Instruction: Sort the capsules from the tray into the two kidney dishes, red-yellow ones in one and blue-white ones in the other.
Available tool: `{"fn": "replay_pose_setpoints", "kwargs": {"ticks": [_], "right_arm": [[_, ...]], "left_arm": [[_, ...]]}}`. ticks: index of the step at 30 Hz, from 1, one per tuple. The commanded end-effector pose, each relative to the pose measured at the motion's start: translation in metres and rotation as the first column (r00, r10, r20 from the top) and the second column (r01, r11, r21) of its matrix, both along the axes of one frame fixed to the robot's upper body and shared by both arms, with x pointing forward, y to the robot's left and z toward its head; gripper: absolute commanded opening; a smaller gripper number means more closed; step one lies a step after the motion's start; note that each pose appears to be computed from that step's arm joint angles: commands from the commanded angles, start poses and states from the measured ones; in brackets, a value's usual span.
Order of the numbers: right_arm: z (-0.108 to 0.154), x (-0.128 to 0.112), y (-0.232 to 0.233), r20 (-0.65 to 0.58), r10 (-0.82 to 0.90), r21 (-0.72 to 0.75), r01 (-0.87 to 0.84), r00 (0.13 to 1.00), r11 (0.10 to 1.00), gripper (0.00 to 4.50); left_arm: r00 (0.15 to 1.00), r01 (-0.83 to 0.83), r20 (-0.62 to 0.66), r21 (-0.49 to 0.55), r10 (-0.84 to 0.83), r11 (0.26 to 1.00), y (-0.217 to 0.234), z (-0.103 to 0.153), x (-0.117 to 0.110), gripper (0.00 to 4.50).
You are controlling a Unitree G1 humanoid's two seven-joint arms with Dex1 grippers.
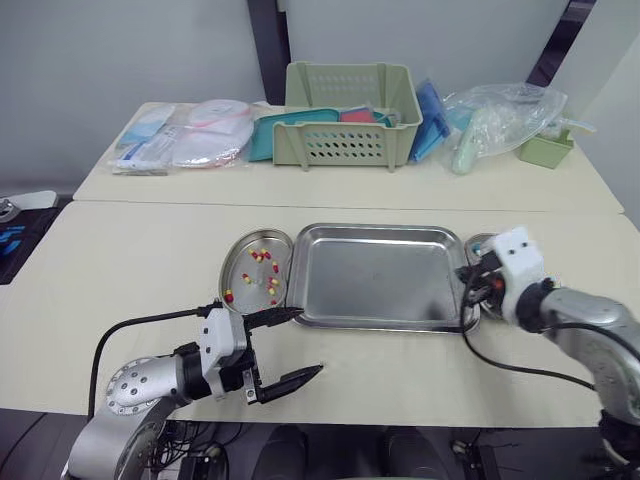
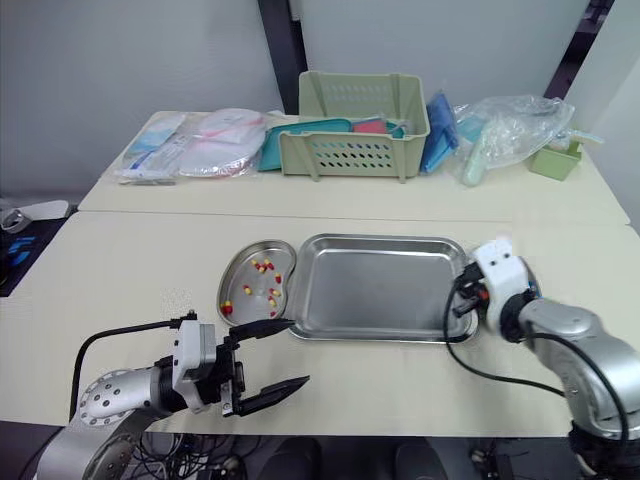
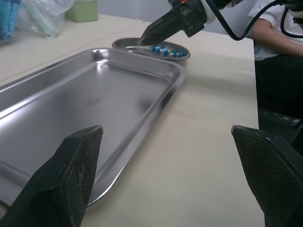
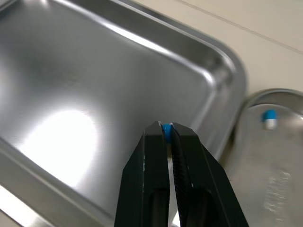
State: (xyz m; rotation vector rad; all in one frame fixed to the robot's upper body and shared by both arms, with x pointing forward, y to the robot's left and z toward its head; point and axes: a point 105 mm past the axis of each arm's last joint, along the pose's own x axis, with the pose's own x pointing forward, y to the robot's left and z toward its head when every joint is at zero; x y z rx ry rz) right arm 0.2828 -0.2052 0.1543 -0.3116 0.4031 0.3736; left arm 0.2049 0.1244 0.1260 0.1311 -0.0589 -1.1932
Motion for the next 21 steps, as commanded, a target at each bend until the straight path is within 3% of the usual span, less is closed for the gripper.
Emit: {"fn": "replay_pose_setpoints", "kwargs": {"ticks": [1, 13, 21], "right_arm": [[0.014, -0.005, -0.021, 0.047, -0.034, -0.025, 0.035, 0.998, 0.999, 0.01], [0.000, -0.006, -0.053, 0.005, -0.160, -0.035, 0.160, 0.987, 0.987, 0.01], [0.004, -0.002, -0.059, 0.047, -0.193, -0.057, 0.195, 0.980, 0.979, 2.12]], "left_arm": [[0.998, 0.044, 0.042, -0.037, -0.042, 0.998, -0.005, 0.008, -0.005, 4.50], [0.996, 0.087, 0.042, -0.047, -0.085, 0.995, -0.012, 0.005, -0.006, 4.50], [0.995, 0.094, 0.050, -0.056, -0.091, 0.994, -0.014, 0.007, -0.005, 4.50]]}}
